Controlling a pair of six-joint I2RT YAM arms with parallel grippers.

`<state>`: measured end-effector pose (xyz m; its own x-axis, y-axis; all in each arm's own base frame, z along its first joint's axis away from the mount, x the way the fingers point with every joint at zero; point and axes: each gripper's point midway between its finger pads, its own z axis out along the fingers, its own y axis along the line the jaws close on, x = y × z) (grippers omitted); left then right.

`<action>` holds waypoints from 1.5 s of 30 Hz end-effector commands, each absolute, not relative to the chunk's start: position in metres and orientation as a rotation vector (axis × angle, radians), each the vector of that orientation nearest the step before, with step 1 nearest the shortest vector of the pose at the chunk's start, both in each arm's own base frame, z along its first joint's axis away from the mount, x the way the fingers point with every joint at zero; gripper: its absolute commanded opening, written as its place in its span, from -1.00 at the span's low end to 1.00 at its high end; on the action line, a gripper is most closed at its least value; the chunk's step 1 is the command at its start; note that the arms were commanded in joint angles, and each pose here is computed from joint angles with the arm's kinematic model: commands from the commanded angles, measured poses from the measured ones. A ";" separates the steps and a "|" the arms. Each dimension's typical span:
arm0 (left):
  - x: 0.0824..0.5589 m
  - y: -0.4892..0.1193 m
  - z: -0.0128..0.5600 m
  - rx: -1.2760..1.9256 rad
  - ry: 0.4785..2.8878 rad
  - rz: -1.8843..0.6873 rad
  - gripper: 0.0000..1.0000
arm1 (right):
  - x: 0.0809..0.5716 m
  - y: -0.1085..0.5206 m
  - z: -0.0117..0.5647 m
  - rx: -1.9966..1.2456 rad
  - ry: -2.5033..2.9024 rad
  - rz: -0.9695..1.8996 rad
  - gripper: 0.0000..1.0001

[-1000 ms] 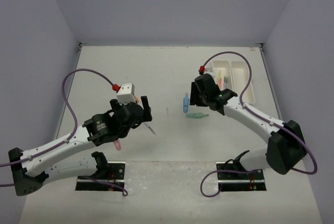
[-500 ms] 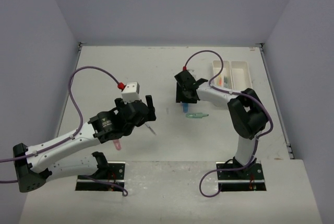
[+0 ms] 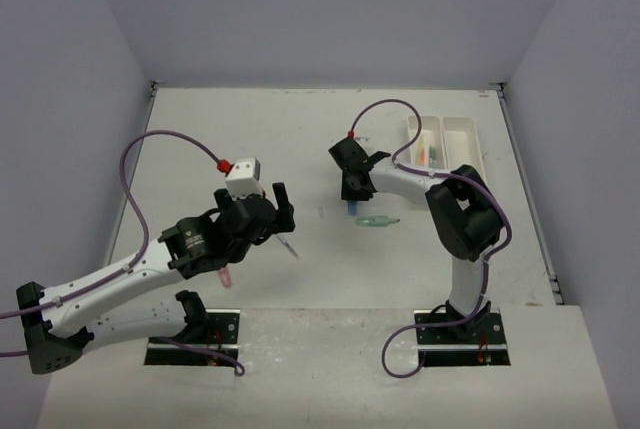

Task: Sort the stationery into containers
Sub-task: Pick up the pen from the center of the board, then close the pen cap on the pen.

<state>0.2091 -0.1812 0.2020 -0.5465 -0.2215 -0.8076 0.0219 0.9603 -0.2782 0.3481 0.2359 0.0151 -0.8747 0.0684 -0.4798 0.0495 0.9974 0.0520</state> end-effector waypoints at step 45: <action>0.225 -0.318 0.321 0.094 1.754 -1.069 -0.03 | 0.189 0.279 0.301 -0.504 1.660 0.844 -1.00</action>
<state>0.2241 -0.3148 0.3050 -0.4965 -0.3913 -0.7748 0.4757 0.6239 -0.6200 0.1916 0.2770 0.2657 -0.3150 0.0494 -0.9478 -0.6823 0.6824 0.2624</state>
